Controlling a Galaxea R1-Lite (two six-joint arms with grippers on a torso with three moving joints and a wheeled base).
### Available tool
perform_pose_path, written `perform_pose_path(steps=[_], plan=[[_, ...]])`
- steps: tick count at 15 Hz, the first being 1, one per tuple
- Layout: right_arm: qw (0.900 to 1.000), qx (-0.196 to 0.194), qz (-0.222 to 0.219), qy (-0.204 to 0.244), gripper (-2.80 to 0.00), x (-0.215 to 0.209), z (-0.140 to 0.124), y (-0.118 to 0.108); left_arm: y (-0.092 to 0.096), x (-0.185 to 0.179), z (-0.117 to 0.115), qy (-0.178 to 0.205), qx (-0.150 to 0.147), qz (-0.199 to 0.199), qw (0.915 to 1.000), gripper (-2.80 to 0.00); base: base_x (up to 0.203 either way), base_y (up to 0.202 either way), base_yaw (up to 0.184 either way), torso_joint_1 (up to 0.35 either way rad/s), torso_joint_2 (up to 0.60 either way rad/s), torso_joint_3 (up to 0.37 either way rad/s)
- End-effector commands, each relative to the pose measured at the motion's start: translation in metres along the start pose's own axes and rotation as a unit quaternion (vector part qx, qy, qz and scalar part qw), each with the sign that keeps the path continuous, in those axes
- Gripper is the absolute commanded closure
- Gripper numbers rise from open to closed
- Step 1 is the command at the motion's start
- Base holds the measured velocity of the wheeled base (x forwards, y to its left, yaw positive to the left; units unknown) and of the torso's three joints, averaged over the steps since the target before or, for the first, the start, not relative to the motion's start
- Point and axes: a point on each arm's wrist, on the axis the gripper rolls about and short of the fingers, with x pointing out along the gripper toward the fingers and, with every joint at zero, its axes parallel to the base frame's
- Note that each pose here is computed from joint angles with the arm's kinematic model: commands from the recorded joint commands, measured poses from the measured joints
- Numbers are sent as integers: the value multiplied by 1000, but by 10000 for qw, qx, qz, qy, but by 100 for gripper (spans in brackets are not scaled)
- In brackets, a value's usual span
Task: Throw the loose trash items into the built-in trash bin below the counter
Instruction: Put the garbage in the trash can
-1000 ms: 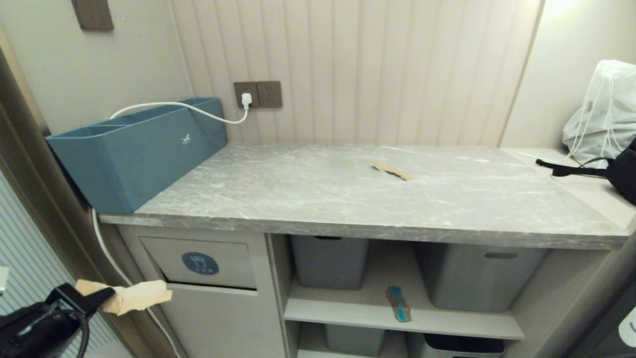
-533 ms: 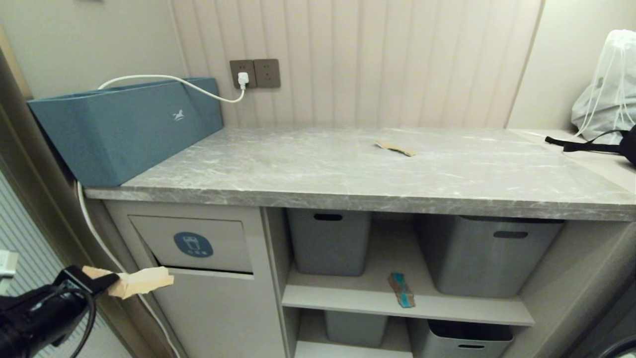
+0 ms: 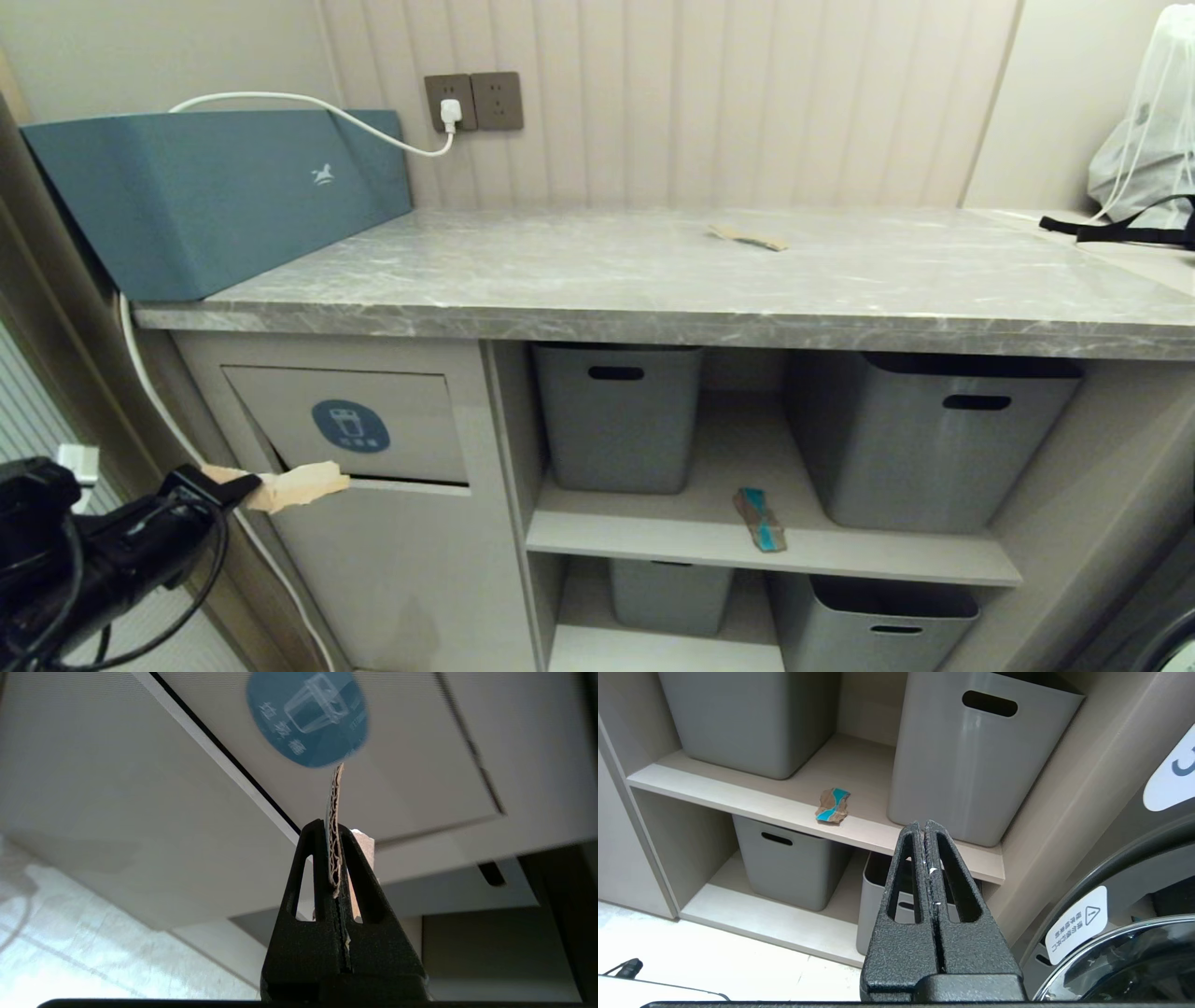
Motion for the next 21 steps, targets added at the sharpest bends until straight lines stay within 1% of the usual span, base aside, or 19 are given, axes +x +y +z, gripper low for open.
perform_pose_path(steps=[1, 2, 4, 6, 8, 11, 13, 15, 16, 17, 18, 19, 21], plan=[[10000, -10, 3, 7, 0, 0, 0, 0, 28, 31, -15, 259, -152, 195, 9994, 0, 0, 0, 0, -20, 48, 39], [10000, -2, 2, 7, 0, 0, 0, 0, 36, 47, -17, 266, -196, 149, 9993, 0, 0, 0, 0, -16, 28, 26], [10000, -2, 3, 7, 0, 0, 0, 0, 35, 81, -2, -81, -319, -275, 9991, 0, 0, 0, 0, 0, 0, 0], [10000, -2, 3, 7, 0, 0, 0, 0, 35, 113, 10, -344, -407, -606, 9967, 0, 0, 0, 0, 0, 0, 0], [10000, 28, 1, 0, 0, 0, 0, 0, 41, 133, 8, -341, -540, -696, 9955, 0, 0, 0, 0, 0, 0, 0], [10000, 20, 1, 0, 0, 0, 0, 0, 45, 156, 0, -292, -860, -768, 9929, 0, 0, 0, 0, 0, 0, 0], [10000, 20, 1, 0, 0, 0, 0, 0, 46, 167, -4, -414, -1063, -742, 9907, 0, 0, 0, 0, 0, 0, 0], [10000, 20, 1, 0, 0, 0, 0, 0, 40, 185, -8, -697, -1418, -751, 9846, 0, 0, 0, 0, 0, 0, 0], [10000, 12, 7, -9, 0, 0, 0, 0, 35, 192, -15, -822, -1586, -705, 9814, 0, 0, 0, 0, 0, 0, 0], [10000, 12, 7, -9, 0, 0, 0, 0, 31, 196, -20, -914, -1813, -691, 9767, 0, 0, 0, 0, 0, 0, 0], [10000, 12, 7, -9, 0, 0, 0, 0, 26, 199, -21, -1000, -2082, -722, 9703, 0, 0, 0, 0, 0, 0, 0], [10000, 5, 7, -9, 0, 0, 0, 0, 20, 202, -20, -1093, -2230, -791, 9654, 0, 0, 0, 0, 0, 0, 0], [10000, 5, 7, -9, 0, 0, 0, 0, 13, 212, -15, -1177, -2558, -801, 9562, 0, 0, 0, 0, 0, 0, 0]])
